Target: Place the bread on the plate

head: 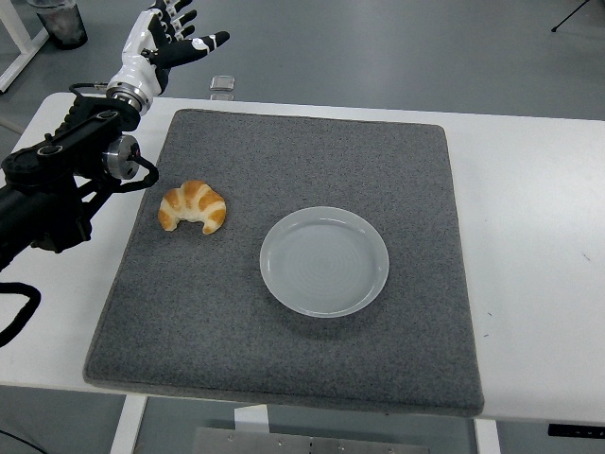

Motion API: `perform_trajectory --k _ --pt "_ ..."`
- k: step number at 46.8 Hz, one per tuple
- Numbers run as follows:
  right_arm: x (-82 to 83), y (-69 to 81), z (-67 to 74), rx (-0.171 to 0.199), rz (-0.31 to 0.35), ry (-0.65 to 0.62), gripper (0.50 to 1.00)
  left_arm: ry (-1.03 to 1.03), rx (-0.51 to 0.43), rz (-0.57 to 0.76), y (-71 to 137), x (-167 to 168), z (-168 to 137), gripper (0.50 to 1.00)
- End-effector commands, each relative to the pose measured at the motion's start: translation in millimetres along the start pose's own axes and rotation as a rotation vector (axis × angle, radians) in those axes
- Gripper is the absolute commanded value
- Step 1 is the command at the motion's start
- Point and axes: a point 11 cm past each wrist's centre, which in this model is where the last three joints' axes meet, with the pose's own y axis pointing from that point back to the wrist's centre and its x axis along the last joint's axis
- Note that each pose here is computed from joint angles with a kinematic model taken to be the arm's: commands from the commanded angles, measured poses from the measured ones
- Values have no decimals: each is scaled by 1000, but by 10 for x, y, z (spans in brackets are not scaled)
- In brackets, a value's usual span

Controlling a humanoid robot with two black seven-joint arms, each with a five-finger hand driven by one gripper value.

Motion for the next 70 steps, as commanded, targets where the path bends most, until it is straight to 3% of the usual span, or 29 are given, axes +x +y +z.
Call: perform_trajectory --k 1,8,24,39,51,64,70 --pt "3 0 0 0 1 0 952 -90 10 -74 15 -13 69 1000" --pt "3 0 0 0 1 0 952 -215 70 -169 82 -106 -1 996" --pt "3 0 0 0 1 0 952 -653 230 -350 286 127 -72 999" --pt "3 0 0 0 1 0 952 -1000 239 -617 721 347 120 1000" --pt "3 0 0 0 1 0 954 -1044 272 -780 991 518 215 981" --pt "3 0 0 0 1 0 952 -1056 265 -784 991 500 186 973" --pt "-2 0 0 0 -1 0 952 -1066 267 -809 1028 409 18 971"
